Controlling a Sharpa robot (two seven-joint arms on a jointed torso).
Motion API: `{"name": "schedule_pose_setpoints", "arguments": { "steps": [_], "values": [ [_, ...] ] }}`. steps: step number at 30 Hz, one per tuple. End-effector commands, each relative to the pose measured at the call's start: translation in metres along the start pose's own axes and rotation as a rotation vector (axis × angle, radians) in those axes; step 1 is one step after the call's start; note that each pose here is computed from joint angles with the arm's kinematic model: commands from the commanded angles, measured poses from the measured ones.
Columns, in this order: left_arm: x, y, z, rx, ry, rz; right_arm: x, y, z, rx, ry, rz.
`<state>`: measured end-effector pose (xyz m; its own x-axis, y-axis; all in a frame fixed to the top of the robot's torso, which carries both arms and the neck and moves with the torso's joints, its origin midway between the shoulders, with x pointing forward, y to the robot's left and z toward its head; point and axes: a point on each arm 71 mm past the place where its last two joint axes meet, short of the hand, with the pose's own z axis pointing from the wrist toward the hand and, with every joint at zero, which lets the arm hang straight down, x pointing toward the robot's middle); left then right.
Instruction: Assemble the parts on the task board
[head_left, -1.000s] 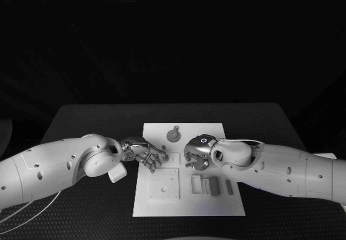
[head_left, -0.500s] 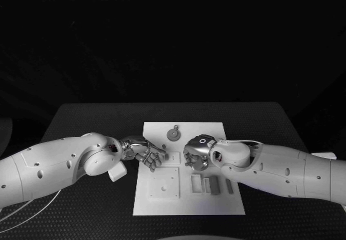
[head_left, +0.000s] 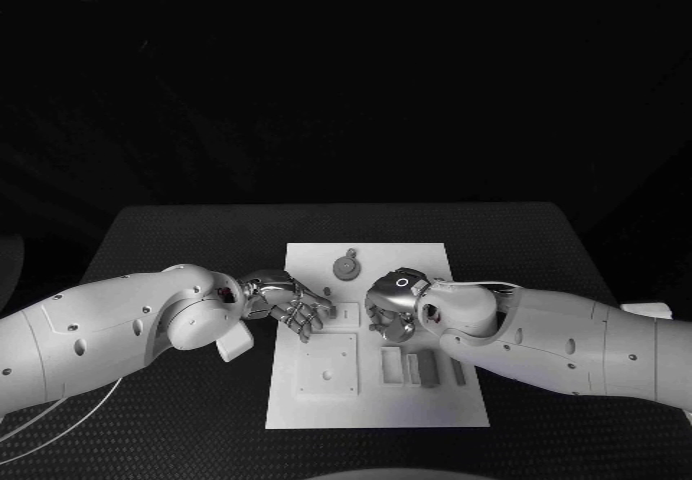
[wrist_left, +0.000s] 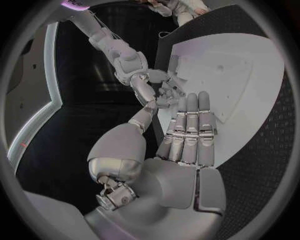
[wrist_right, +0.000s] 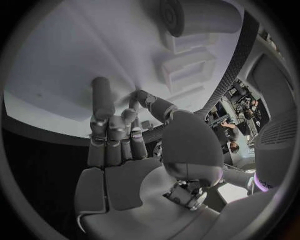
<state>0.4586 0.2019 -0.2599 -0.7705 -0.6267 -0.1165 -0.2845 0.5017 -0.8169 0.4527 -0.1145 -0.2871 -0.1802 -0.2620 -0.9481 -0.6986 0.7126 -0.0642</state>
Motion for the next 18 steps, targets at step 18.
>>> {"name": "schedule_pose_setpoints", "arguments": {
  "steps": [18],
  "values": [
    [0.0029, -0.0025, 0.0012, 0.016, 0.016, 0.004, 0.0245, 0.019, 0.002, -0.042, 0.118, -0.074]
  ]
}}
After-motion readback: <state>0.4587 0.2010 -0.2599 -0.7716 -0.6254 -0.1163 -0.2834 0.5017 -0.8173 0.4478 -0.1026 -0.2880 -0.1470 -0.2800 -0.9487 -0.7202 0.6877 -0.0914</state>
